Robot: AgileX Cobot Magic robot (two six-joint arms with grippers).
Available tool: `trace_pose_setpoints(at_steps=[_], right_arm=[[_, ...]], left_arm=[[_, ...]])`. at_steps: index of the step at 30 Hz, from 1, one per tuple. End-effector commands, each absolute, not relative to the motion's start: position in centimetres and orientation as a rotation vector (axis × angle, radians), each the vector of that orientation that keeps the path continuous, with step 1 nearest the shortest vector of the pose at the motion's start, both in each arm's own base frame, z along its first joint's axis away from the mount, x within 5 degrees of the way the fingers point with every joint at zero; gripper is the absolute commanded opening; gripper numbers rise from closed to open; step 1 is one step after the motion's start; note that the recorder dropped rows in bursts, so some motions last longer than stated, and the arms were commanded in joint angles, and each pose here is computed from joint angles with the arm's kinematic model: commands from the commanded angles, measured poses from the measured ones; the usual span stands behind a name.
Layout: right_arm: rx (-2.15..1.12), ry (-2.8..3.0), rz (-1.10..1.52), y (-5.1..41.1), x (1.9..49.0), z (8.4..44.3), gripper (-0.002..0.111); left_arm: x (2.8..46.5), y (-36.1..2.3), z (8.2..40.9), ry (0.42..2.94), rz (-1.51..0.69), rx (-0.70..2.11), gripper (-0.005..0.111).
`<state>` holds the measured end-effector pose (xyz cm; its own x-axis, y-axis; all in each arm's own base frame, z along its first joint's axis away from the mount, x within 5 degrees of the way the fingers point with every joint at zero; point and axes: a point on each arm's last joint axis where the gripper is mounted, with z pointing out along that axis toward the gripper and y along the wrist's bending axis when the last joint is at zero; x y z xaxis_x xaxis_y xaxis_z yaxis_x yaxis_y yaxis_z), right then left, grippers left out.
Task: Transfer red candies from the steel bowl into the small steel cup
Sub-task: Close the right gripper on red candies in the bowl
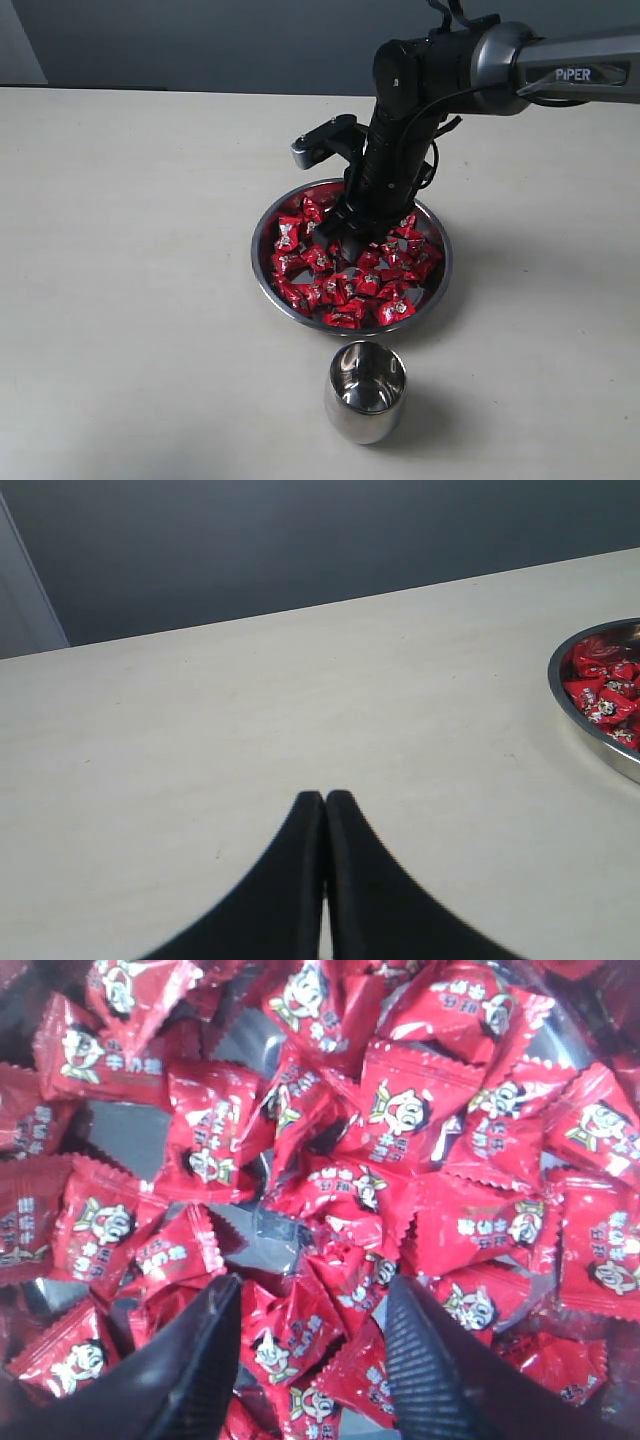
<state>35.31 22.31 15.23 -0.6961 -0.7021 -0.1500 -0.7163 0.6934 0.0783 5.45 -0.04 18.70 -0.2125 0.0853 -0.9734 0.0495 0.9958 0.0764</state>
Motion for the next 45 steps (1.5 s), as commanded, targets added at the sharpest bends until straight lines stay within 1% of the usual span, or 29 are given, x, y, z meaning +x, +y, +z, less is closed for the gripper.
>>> trace_pose_setpoints(at_steps=[1,18,27,35,45], right_arm=[[-1.178,2.775,0.185,22.3,35.5,15.4,0.045],[-1.157,2.794,0.184,22.2,35.5,15.4,0.045],[-1.154,2.793,0.139,22.0,35.6,15.4,0.045],[-1.144,2.850,0.127,22.0,35.7,13.3,0.045],[-1.122,2.830,0.114,22.1,36.0,13.1,0.045]], left_arm=[[5.4,0.0,18.6,1.780,0.032,0.094,0.000],[5.4,0.0,18.6,1.780,0.032,0.094,0.000],[5.4,0.0,18.6,1.780,0.032,0.094,0.000],[5.4,0.0,18.6,1.780,0.032,0.094,0.000],[5.4,0.0,18.6,1.780,0.032,0.094,0.000]])
